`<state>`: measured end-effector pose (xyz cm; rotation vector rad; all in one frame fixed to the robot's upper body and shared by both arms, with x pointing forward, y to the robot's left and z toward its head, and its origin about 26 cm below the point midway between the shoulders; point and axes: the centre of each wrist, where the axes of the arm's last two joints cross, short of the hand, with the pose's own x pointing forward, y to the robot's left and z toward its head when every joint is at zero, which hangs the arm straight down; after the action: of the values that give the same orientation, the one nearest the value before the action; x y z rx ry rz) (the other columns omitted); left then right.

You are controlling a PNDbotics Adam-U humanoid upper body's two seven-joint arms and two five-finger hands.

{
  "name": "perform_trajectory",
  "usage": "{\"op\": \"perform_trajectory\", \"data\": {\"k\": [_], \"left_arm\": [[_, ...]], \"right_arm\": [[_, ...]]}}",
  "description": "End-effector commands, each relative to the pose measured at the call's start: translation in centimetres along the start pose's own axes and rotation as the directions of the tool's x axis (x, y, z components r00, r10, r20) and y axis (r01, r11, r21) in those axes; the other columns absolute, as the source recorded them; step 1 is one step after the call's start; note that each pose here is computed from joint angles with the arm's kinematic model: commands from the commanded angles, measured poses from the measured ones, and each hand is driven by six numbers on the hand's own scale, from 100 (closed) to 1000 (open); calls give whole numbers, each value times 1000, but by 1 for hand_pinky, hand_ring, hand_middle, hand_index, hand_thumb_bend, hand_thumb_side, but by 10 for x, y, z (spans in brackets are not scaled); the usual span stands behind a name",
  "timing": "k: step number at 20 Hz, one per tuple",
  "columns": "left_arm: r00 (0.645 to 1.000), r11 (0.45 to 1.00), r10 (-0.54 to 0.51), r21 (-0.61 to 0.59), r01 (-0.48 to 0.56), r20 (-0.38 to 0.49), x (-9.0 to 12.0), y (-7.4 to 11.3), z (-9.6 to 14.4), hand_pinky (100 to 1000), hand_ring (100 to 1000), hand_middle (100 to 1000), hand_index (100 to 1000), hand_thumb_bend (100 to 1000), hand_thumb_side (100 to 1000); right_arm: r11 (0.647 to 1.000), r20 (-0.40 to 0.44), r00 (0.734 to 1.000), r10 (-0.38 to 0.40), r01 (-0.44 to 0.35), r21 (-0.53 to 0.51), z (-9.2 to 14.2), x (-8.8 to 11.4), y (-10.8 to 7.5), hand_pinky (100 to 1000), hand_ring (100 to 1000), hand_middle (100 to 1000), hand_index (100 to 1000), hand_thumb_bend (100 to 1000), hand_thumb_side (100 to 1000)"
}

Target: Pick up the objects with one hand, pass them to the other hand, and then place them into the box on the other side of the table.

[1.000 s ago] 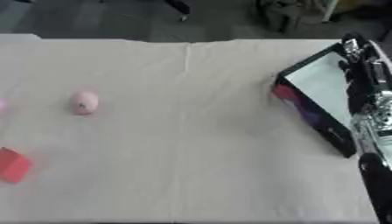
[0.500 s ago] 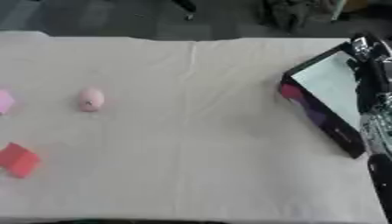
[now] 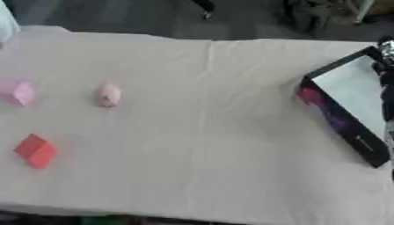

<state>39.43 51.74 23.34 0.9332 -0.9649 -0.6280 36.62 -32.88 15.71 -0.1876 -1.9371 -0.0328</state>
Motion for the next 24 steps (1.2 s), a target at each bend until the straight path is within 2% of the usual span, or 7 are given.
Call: {"op": "perform_trajectory", "data": {"k": [1, 5, 9, 16, 24], "left_arm": [[997, 999, -35, 4, 35, -65, -2, 15, 0, 828, 784, 752, 860, 724, 400], [986, 998, -68, -16, 67, -150, 1, 2, -10, 835, 801, 763, 840, 727, 419], [980, 998, -49, -46, 41, -192, 3, -15, -20, 847, 807, 760, 826, 736, 429], [985, 995, -2, -101, -15, -170, 18, -31, -28, 861, 810, 752, 813, 768, 444], [989, 990, 12, -136, -32, -148, 34, -40, -33, 868, 816, 753, 808, 788, 448]], "right_arm": [[999, 32, 999, 35, -35, 1, -5, 12, -8, 1000, 992, 993, 972, 100, 680], [999, 28, 999, 33, -33, 3, -5, 11, -8, 1000, 992, 992, 971, 100, 680], [1000, 23, 999, 30, -30, 6, -4, 9, -7, 1000, 992, 989, 971, 100, 681], [1000, 8, 1000, 29, -29, 10, -3, 5, -6, 1000, 992, 987, 970, 100, 683], [1000, 3, 1000, 27, -27, 16, -3, 4, -4, 1000, 990, 985, 969, 100, 683]]}}
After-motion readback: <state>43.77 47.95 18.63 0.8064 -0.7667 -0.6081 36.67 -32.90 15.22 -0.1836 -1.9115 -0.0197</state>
